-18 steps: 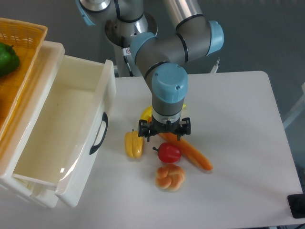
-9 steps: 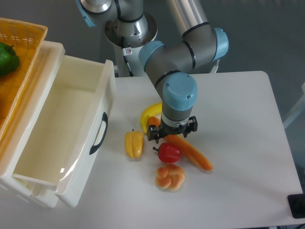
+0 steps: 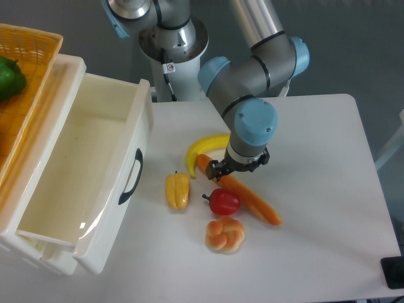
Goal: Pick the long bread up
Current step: 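Lower the open gripper onto the carrot's thick end, then close the gripper around the carrot's thick end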
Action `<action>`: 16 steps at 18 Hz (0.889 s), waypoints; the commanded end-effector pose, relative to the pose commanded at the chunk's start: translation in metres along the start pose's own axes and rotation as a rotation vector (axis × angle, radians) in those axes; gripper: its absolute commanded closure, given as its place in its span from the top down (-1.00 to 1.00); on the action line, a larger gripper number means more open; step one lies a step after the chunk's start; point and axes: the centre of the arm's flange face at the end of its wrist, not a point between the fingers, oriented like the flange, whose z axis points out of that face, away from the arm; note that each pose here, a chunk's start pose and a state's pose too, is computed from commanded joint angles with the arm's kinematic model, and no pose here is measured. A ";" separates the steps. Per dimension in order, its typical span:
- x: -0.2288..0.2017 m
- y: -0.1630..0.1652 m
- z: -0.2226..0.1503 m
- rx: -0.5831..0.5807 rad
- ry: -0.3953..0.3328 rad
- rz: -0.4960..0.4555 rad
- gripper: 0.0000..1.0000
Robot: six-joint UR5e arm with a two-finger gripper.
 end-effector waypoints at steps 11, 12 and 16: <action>0.022 -0.031 0.023 -0.022 -0.001 -0.051 1.00; 0.026 -0.034 0.027 -0.021 -0.002 -0.044 1.00; 0.027 -0.030 0.035 -0.014 -0.003 -0.045 1.00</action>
